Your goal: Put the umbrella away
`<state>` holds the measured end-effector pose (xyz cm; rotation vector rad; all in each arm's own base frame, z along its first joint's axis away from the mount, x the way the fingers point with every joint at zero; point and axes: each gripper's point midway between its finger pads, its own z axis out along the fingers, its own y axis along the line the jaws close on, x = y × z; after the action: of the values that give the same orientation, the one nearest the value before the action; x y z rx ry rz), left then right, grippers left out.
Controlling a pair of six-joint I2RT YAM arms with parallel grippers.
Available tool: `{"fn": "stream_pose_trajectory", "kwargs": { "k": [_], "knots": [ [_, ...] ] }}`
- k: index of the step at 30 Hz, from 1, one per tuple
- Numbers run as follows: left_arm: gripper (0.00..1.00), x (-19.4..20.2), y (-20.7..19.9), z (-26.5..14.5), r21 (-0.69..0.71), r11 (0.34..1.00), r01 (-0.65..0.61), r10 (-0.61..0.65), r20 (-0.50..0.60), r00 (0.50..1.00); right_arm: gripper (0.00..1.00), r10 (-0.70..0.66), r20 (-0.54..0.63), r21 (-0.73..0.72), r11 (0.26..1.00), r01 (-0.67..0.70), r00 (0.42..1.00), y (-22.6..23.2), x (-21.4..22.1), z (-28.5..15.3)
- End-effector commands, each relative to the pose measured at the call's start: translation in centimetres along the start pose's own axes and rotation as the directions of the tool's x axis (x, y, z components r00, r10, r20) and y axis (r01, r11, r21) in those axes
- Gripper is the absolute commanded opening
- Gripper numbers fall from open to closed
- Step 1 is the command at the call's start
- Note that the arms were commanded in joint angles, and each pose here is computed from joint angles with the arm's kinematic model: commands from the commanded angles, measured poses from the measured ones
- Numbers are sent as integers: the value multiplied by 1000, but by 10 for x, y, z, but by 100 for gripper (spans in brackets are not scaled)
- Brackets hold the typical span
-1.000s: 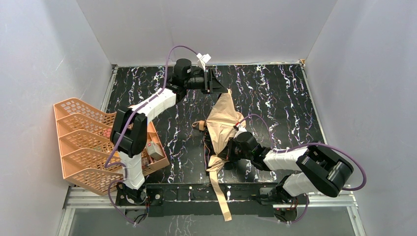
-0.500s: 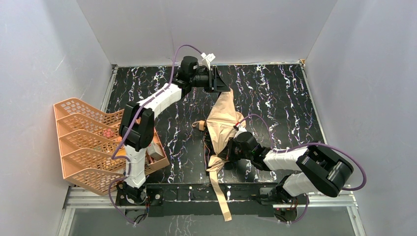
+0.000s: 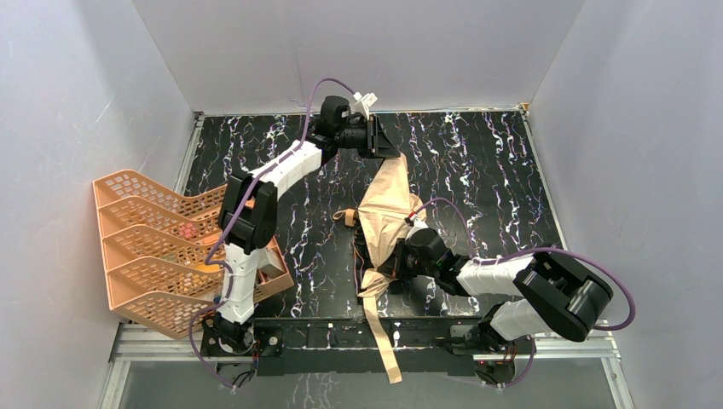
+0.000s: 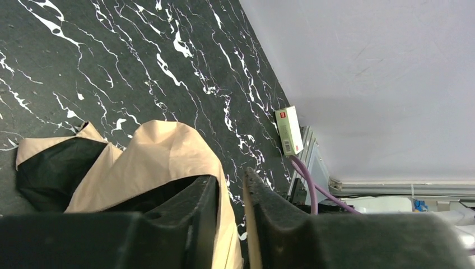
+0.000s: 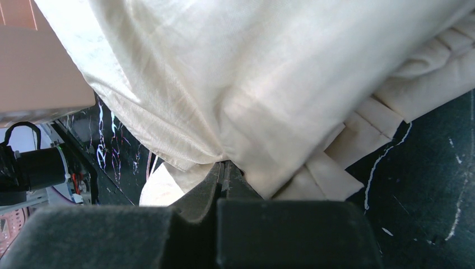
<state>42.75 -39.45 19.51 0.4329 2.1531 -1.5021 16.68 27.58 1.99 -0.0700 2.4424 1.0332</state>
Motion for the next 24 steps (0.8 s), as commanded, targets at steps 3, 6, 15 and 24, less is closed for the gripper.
{"fn": "stream_pose_trajectory", "kwargs": {
  "k": [3, 6, 15, 24],
  "knots": [
    [6, -15, -22, -3, 35, 999, -30, 30, 13, 999, 0, 3, -99, 162, 987, 13, 995, -45, 32, -7],
    [0, -17, -34, -11, 44, 997, -62, 62, 20, 998, 0, 3, -99, 162, 987, 13, 995, -45, 32, -7],
    [0, 30, -87, -49, 23, 960, -278, 277, 31, 960, 0, -12, -80, 133, 991, 22, 997, -32, 21, -8],
    [0, 119, -111, -73, -7, 949, -316, 316, 53, 947, 0, -44, -44, 102, 994, 49, 998, -10, 1, -16]
  ]
}}
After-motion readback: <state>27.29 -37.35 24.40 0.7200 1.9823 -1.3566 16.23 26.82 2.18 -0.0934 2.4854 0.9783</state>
